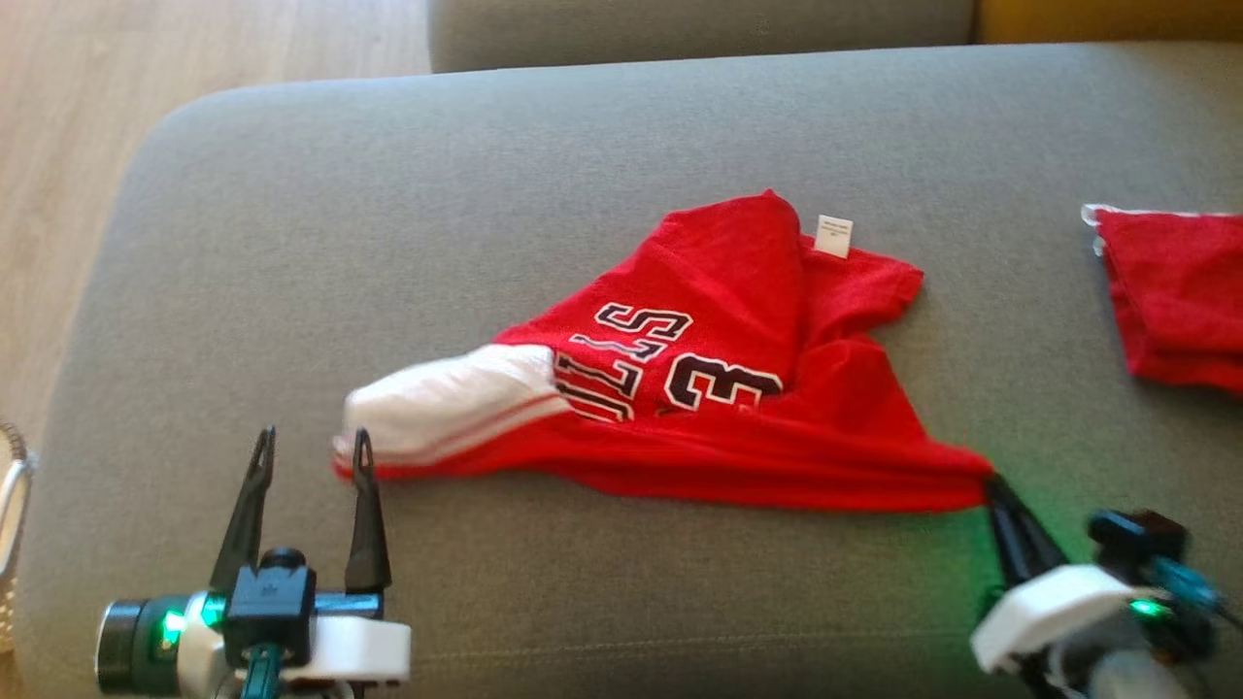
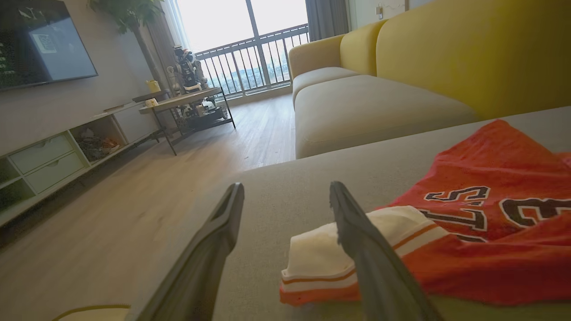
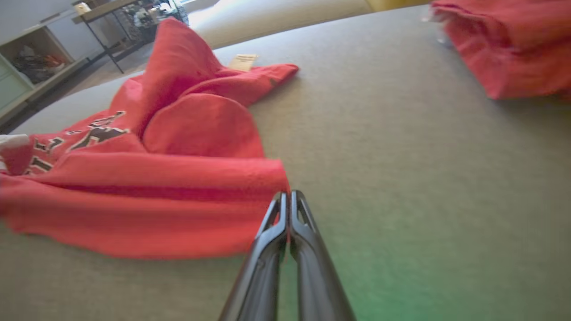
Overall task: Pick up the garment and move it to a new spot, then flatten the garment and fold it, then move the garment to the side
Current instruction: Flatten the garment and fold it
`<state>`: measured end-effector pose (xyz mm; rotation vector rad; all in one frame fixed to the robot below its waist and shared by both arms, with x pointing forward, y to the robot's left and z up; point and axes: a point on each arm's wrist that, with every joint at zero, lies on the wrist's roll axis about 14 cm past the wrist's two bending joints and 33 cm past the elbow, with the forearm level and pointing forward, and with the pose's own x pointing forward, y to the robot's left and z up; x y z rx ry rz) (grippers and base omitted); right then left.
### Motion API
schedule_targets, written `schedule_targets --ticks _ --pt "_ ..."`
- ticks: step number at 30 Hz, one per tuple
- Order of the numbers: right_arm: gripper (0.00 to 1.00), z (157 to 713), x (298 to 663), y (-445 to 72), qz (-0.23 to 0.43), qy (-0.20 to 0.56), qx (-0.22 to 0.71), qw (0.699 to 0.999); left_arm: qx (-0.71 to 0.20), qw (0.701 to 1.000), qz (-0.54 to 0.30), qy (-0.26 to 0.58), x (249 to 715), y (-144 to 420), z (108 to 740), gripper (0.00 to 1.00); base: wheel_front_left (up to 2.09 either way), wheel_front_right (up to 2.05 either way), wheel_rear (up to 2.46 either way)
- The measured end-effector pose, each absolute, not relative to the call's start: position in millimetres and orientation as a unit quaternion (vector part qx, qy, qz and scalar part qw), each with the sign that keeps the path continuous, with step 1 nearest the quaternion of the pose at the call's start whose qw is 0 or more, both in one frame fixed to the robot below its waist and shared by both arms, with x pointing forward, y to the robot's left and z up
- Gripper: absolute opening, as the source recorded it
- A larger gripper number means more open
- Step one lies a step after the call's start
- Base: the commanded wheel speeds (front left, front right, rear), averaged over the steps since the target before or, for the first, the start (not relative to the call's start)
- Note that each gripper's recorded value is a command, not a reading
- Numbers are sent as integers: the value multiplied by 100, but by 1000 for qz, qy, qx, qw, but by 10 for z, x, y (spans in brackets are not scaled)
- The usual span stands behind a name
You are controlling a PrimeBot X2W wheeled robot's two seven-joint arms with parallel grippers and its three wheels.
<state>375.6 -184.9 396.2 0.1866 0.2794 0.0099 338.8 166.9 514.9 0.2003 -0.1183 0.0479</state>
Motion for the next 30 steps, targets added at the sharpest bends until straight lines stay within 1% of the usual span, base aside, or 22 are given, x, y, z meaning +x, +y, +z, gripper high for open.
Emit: schedule_targets --ticks 4,8,12,14,15,17,20,26,30 --pt "0 4007 3607 -2304 -53 134 69 987 84 996 4 -31 3417 1605 4986 100 0 0 0" --pt "0 4210 3624 -2584 -84 113 28 990 65 998 -17 -11 3478 1547 4876 100 0 0 0" --pt "0 4258 3646 -2563 -86 111 24 990 7 998 -58 25 3526 1380 4702 100 0 0 0" --pt "0 4259 3650 -2548 -86 112 25 990 -12 993 -101 54 3501 1222 4580 100 0 0 0" --pt "0 4262 3656 -2538 -84 112 24 990 -29 986 -147 77 3450 1039 4508 100 0 0 0" --pt "0 4253 3659 -2530 -83 113 24 990 -35 977 -194 85 3383 869 4488 100 0 0 0" --pt "0 4231 3667 -2500 -80 115 31 990 -23 966 -233 107 3300 787 4409 100 0 0 0" --pt "0 4204 3680 -2460 -75 119 35 989 16 957 -248 149 3234 834 4180 100 0 0 0" --pt "0 4184 3685 -2439 -73 121 39 989 37 947 -272 168 3300 721 4056 100 0 0 0"
